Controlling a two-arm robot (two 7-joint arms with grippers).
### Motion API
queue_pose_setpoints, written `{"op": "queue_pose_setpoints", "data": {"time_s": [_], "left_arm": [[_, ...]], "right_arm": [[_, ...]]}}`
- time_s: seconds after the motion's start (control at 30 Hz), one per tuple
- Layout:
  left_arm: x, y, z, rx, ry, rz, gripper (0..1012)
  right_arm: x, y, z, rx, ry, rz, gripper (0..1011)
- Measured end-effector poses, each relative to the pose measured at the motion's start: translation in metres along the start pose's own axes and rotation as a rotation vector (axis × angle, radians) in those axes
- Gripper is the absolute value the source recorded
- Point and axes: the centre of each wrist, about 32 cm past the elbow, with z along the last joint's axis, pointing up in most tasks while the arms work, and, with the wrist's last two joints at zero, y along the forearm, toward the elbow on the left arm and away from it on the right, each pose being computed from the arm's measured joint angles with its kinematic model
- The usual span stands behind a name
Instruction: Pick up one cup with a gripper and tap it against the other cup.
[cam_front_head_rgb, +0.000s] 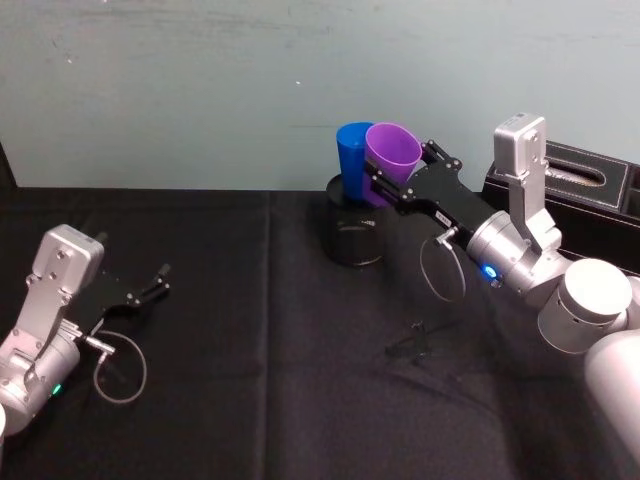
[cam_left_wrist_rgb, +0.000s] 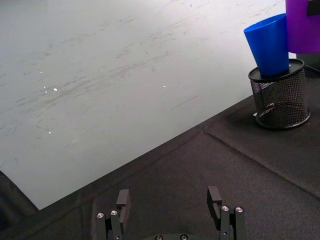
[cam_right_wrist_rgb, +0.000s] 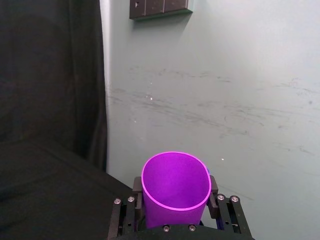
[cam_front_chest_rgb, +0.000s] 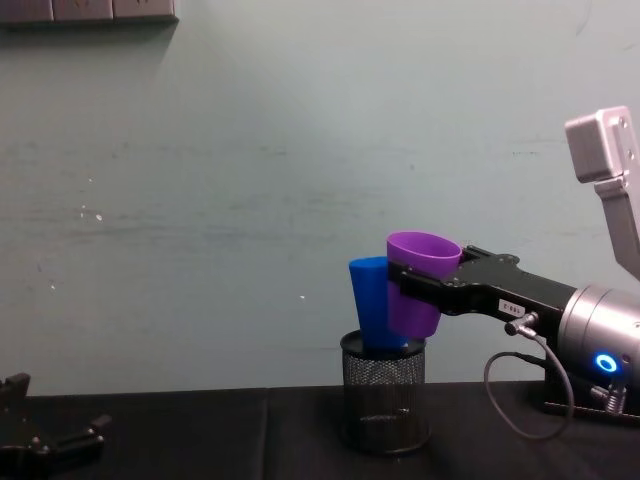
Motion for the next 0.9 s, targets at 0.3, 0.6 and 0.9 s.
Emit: {"op": "queue_pose_setpoints", "data": {"time_s": [0.3, 0.6, 0.9], "left_arm": [[0.0000, 0.0000, 0.0000, 0.000, 0.000, 0.000, 1011], [0.0000, 0.0000, 0.0000, 0.000, 0.000, 0.000, 1011], [0.0000, 0.0000, 0.0000, 0.000, 0.000, 0.000, 1011]], "right_arm": [[-0.008, -0.016, 0.008, -0.026, 0.007, -0.007, 729], [-0.011, -0.026, 0.011, -0.036, 0.006, -0.013, 729], [-0.018, -0.036, 0.017, -0.043, 0.006, -0.015, 729]]}}
